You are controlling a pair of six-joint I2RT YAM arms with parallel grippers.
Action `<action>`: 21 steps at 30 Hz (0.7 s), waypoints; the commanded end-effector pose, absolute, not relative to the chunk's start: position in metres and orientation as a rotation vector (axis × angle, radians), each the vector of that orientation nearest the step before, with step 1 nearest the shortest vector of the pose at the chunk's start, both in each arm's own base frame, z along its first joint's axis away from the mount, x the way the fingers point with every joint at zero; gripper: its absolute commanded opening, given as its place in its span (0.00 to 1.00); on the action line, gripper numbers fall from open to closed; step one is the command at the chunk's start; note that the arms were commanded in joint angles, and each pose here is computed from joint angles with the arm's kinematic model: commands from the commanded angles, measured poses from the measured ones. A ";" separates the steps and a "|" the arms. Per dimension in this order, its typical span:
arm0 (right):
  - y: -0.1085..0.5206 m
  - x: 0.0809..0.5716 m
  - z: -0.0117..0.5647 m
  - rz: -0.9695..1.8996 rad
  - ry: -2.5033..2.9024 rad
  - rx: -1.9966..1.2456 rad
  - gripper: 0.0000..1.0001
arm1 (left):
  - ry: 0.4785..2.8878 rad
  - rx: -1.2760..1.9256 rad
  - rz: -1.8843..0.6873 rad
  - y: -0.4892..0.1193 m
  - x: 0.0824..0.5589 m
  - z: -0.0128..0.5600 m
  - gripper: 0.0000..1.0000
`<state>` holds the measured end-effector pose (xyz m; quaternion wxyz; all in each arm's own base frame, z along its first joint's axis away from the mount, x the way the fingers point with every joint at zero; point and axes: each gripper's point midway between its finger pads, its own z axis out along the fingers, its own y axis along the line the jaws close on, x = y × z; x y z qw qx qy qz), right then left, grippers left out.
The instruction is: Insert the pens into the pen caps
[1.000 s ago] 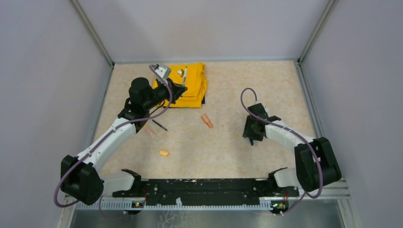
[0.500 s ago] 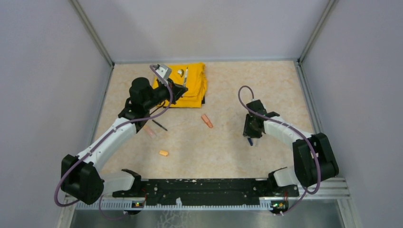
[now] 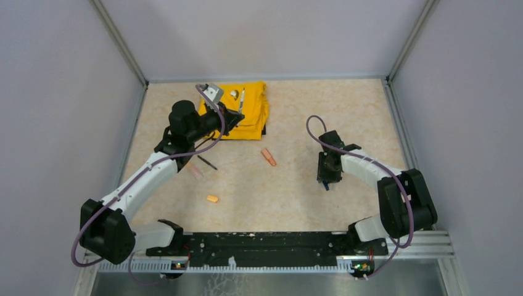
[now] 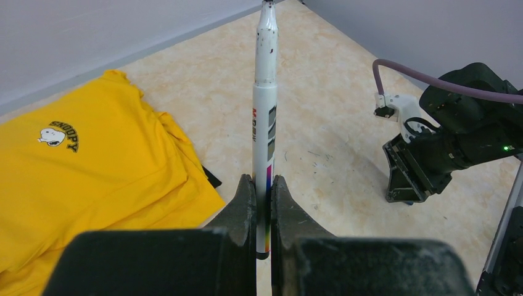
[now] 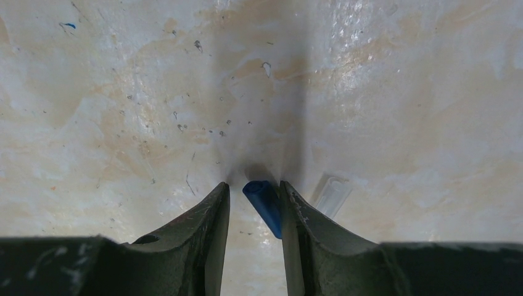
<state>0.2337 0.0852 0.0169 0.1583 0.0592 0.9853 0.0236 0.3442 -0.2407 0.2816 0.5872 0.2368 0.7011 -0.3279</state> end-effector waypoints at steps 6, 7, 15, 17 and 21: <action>0.087 0.231 0.024 0.069 2.854 0.135 0.34 | 1.604 0.563 -0.783 -0.244 0.344 0.290 0.00; 0.086 0.229 0.024 0.063 2.858 0.131 0.33 | 1.605 0.564 -0.782 -0.244 0.345 0.289 0.00; 0.085 0.225 0.021 0.024 2.878 0.121 0.33 | 1.605 0.567 -0.791 -0.244 0.344 0.290 0.00; 0.084 0.227 0.019 0.012 2.875 0.123 0.33 | 1.604 0.568 -0.793 -0.245 0.344 0.290 0.00; 0.085 0.234 0.016 -0.002 2.865 0.120 0.32 | 1.604 0.568 -0.793 -0.245 0.344 0.290 0.00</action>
